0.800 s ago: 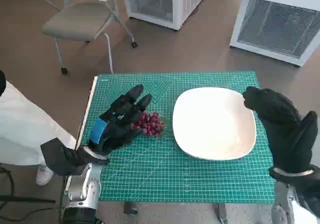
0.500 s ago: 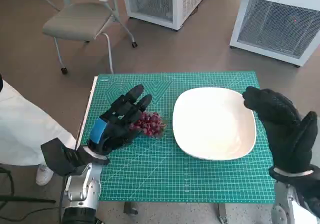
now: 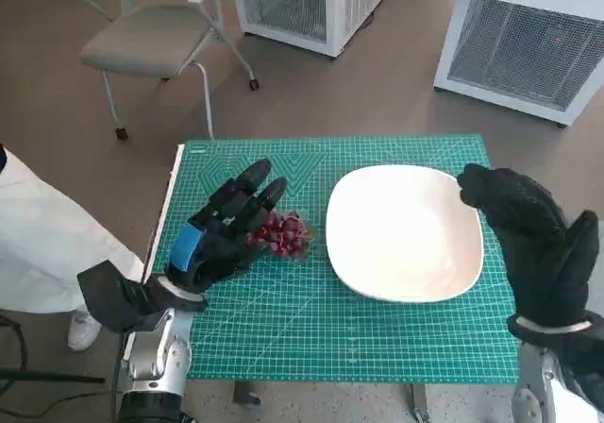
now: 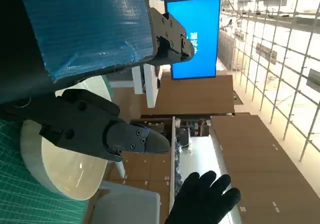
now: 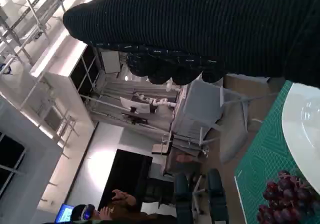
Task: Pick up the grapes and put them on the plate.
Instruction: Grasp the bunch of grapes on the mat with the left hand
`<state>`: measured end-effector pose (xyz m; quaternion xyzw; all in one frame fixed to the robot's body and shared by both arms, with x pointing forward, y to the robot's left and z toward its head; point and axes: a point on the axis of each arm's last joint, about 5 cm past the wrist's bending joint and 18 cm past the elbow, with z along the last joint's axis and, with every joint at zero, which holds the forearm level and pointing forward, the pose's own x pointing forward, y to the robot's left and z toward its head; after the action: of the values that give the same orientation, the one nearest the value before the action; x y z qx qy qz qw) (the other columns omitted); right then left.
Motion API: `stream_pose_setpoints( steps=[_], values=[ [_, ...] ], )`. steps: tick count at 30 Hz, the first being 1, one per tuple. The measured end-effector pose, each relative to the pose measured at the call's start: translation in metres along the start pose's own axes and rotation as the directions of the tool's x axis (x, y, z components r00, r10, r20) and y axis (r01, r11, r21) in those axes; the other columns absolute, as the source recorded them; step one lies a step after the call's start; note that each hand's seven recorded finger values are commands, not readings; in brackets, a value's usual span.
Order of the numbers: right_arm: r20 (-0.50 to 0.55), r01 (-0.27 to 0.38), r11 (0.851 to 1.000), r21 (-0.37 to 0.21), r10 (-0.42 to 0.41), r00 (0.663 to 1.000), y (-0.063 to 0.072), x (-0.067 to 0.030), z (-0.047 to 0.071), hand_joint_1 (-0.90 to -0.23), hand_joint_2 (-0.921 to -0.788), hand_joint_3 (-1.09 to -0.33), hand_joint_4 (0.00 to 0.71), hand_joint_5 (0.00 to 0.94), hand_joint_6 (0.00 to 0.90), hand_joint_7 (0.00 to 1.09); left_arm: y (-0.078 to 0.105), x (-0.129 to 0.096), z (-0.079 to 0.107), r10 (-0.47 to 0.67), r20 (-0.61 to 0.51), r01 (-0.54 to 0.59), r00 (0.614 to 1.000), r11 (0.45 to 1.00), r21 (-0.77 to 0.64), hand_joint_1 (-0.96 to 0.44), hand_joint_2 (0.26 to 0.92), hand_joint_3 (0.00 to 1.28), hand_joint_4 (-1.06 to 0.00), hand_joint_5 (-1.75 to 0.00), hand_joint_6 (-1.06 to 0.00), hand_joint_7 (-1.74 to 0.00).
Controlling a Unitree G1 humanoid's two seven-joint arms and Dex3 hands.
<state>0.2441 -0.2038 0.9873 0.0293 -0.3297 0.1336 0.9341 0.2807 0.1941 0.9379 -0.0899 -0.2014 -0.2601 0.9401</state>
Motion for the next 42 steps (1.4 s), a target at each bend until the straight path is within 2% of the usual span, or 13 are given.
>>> stream_pose_setpoints(
  steps=[20,27,42],
  values=[
    [-0.007,-0.009,1.0,0.024,0.009,1.0,0.005,-0.0002,-0.004,-0.482,-0.921,-0.587,0.412,0.492,0.166,0.93,-0.003,0.0,-0.002,0.004,0.003,-0.004,1.0,1.0,-0.011,-0.48,0.921,0.11,-0.29,0.0,-0.39,0.0],
    [-0.019,-0.024,0.999,0.033,0.024,1.0,0.01,0.0005,-0.007,-0.481,-0.921,-0.581,0.393,0.542,0.17,0.94,-0.006,0.002,-0.001,0.002,0.015,-0.002,1.0,1.0,-0.016,-0.48,0.921,0.11,-0.29,0.0,-0.39,-0.01],
    [-0.026,-0.038,0.998,0.049,0.039,0.999,0.014,0.0021,-0.009,-0.485,-0.921,-0.581,0.381,0.566,0.159,0.94,-0.007,0.001,0.0,0.008,0.024,-0.007,1.0,1.0,-0.013,-0.46,0.921,0.12,-0.29,0.0,-0.39,0.0]
  ],
)
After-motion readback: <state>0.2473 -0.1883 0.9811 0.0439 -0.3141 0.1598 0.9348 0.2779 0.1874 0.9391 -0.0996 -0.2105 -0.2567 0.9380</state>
